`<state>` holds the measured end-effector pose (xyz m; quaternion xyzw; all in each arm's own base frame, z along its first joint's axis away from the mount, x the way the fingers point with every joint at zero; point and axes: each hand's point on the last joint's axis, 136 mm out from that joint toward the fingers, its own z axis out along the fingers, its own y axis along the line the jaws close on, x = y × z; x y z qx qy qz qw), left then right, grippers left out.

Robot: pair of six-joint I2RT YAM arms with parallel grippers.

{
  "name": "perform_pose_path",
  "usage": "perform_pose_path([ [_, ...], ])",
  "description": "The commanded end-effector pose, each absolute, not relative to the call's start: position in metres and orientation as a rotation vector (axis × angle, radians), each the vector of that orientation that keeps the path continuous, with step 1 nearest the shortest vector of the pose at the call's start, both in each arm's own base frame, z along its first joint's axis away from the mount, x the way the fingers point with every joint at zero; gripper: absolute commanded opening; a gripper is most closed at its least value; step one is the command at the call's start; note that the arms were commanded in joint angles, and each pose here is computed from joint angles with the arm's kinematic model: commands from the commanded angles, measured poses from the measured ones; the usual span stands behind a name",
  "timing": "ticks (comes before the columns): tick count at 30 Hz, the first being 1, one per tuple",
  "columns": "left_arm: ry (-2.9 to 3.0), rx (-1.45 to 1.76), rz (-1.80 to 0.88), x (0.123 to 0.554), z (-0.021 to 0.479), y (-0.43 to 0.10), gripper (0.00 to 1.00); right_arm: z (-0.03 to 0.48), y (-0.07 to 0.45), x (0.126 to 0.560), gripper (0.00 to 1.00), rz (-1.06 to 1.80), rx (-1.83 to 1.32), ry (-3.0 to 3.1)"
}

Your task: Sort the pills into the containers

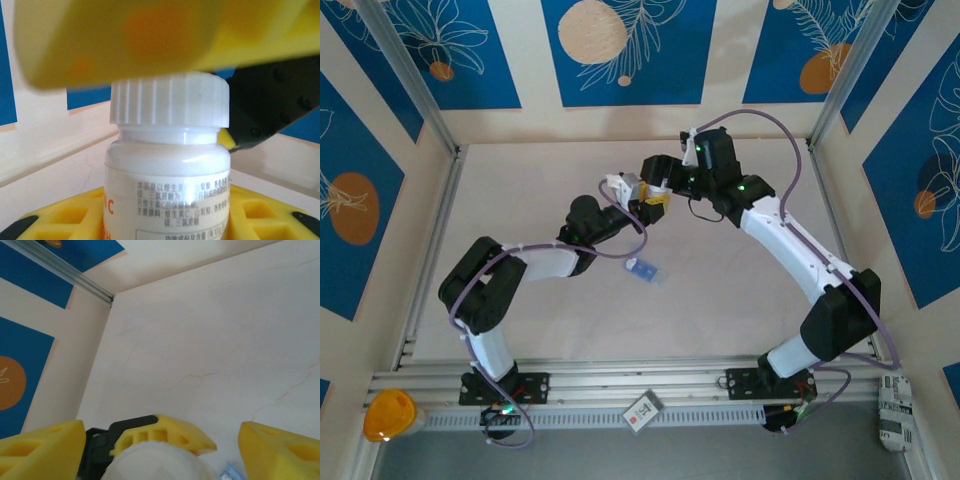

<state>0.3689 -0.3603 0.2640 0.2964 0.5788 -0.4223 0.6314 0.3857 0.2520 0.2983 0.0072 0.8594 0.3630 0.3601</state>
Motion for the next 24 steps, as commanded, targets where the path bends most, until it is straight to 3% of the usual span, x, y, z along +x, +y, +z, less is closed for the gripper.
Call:
perform_pose_path([
  [1, 1.272, 0.684, -1.0, 0.367, 0.272, -0.356, 0.0, 0.332, 0.25, 0.369, 0.83, 1.011, -0.053, 2.149],
  [10, 1.254, 0.747, -1.143, 0.362, 0.275, -0.343, 0.0, 0.338, 0.226, 0.375, 0.83, 0.996, -0.213, 2.065],
  [15, 1.224, 0.779, -1.276, 0.358, 0.283, -0.337, 0.0, 0.342, 0.232, 0.373, 0.83, 1.07, -0.43, 1.986],
  [24, 1.219, 0.798, -1.351, 0.354, 0.285, -0.334, 0.0, 0.333, 0.259, 0.37, 0.83, 1.144, -0.545, 2.009],
])
